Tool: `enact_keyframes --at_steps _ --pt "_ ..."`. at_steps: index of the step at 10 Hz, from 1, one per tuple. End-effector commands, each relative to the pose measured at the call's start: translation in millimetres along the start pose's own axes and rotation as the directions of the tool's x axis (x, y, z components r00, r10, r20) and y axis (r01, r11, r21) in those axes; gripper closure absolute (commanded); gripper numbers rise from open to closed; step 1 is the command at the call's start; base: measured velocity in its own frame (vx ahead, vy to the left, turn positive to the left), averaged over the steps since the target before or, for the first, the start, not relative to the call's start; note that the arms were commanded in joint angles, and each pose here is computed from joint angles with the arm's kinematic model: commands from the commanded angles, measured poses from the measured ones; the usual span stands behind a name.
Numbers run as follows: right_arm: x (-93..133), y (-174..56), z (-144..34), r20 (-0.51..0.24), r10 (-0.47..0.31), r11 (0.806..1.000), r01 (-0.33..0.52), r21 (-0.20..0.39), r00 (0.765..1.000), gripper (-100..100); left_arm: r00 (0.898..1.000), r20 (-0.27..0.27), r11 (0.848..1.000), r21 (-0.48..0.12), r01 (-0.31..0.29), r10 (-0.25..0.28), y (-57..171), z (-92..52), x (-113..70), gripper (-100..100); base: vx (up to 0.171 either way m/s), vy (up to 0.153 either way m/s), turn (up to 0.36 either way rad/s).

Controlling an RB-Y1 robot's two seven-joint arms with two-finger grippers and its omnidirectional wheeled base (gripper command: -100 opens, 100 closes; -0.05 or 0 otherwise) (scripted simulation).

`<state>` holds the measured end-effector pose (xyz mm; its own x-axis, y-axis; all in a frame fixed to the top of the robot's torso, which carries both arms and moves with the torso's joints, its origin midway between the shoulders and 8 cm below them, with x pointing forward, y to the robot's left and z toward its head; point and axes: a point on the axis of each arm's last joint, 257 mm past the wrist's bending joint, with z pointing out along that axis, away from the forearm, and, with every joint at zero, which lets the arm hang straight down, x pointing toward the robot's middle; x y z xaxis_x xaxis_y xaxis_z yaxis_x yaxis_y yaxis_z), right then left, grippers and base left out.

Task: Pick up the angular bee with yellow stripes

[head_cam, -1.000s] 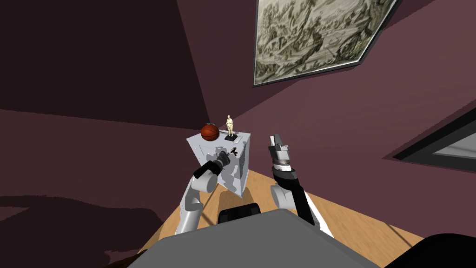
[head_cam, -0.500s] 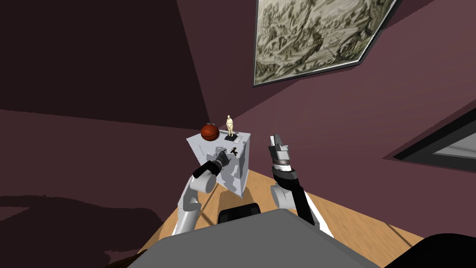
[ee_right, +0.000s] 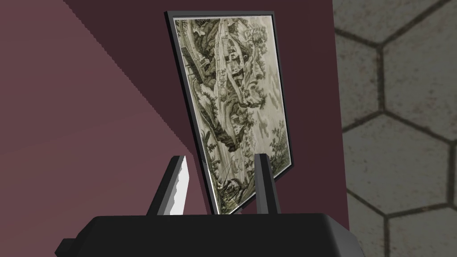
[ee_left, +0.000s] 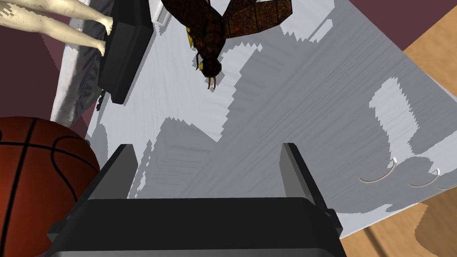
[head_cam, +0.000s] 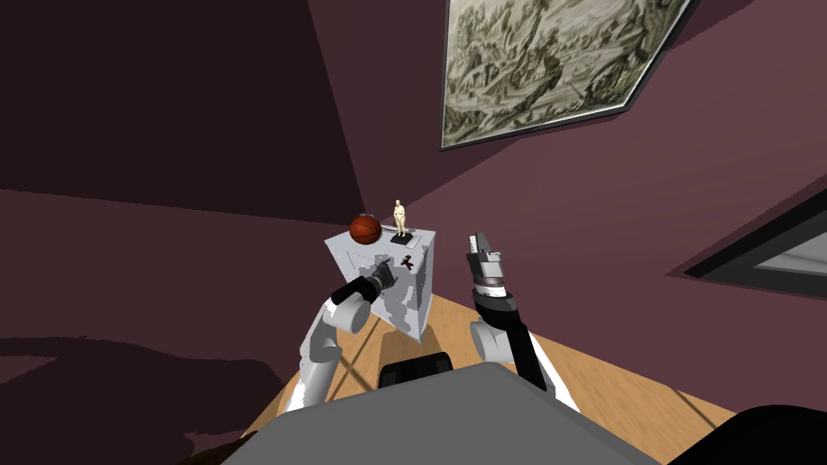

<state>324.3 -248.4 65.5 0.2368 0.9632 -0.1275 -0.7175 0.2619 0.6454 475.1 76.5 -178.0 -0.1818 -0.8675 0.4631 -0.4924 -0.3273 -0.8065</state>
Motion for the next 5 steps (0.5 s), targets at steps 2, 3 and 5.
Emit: enact_keyframes --at_steps 2,3,5 --pt "0.0 0.0 0.0 0.0 0.0 1.0 0.0 0.0 1.0 0 1.0 0.015 1.0 -0.023 -0.004 0.005 -7.2 -3.7 1.4 -100 -0.007 0.004 0.008" --pt "0.0 0.0 0.0 0.0 0.0 1.0 0.0 0.0 1.0 0 1.0 0.019 1.0 -0.03 -0.003 0.003 -10.4 -5.2 3.1 -100 -0.007 0.005 0.01" --pt "0.0 0.0 0.0 0.0 0.0 1.0 0.0 0.0 1.0 0 1.0 0.029 0.999 -0.049 0.0 0.001 -10.6 -7.1 3.7 -100 -0.006 0.003 0.005"
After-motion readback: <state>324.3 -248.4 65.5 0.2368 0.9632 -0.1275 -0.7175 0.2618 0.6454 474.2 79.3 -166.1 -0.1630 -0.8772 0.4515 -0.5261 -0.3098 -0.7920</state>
